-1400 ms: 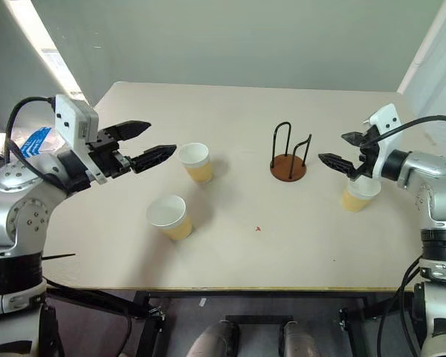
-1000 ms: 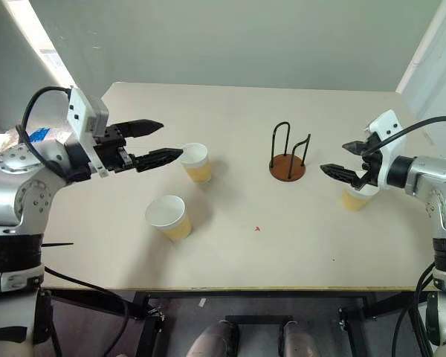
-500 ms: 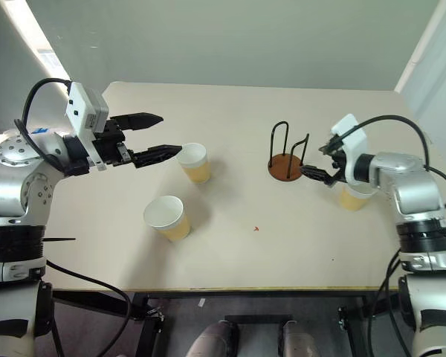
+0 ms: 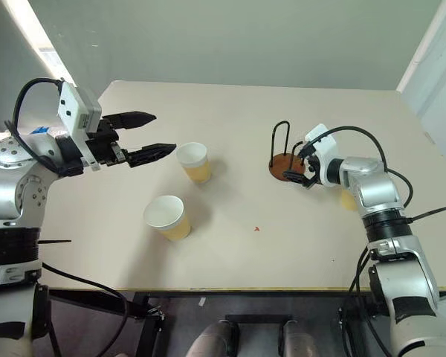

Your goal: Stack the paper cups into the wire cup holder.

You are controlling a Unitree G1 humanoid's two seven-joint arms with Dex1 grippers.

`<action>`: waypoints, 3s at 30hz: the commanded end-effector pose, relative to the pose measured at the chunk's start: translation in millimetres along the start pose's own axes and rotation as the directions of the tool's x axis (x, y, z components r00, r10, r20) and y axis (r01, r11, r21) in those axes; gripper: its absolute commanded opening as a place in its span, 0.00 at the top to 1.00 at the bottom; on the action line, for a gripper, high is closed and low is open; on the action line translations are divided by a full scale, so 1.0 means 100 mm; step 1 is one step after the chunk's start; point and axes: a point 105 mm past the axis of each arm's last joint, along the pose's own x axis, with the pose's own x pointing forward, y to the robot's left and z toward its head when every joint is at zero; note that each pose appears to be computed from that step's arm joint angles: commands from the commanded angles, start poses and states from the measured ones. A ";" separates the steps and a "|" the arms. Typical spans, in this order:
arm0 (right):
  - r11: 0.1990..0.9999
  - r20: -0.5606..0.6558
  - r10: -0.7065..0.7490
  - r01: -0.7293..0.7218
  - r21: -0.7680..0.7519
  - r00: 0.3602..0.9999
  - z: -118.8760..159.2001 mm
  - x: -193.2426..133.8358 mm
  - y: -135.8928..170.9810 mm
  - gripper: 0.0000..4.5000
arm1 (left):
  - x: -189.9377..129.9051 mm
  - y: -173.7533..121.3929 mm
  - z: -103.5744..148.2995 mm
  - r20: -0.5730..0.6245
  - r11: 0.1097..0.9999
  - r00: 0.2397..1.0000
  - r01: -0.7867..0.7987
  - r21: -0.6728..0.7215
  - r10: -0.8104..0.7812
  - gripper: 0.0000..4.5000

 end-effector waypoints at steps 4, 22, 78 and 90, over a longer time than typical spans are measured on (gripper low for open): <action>0.997 0.074 -0.070 0.072 -0.014 0.995 0.23 0.03 -0.15 0.00 | -0.09 0.02 0.16 0.032 0.998 0.999 -0.034 0.053 0.032 0.02; 0.999 0.090 -0.006 0.002 0.041 0.996 0.23 0.02 0.01 0.99 | -0.05 -0.08 0.10 0.022 1.000 1.000 -0.004 0.002 0.004 0.02; 0.890 0.116 0.456 -0.448 -0.089 0.883 0.26 -1.14 0.87 0.12 | -0.35 -0.90 -0.35 -0.481 0.843 0.809 0.488 0.227 -0.338 0.02; 0.890 0.258 0.450 -0.453 -0.051 0.855 0.51 -1.29 0.90 0.12 | -0.38 -0.83 -0.60 -0.575 0.848 0.765 0.485 0.216 -0.291 0.02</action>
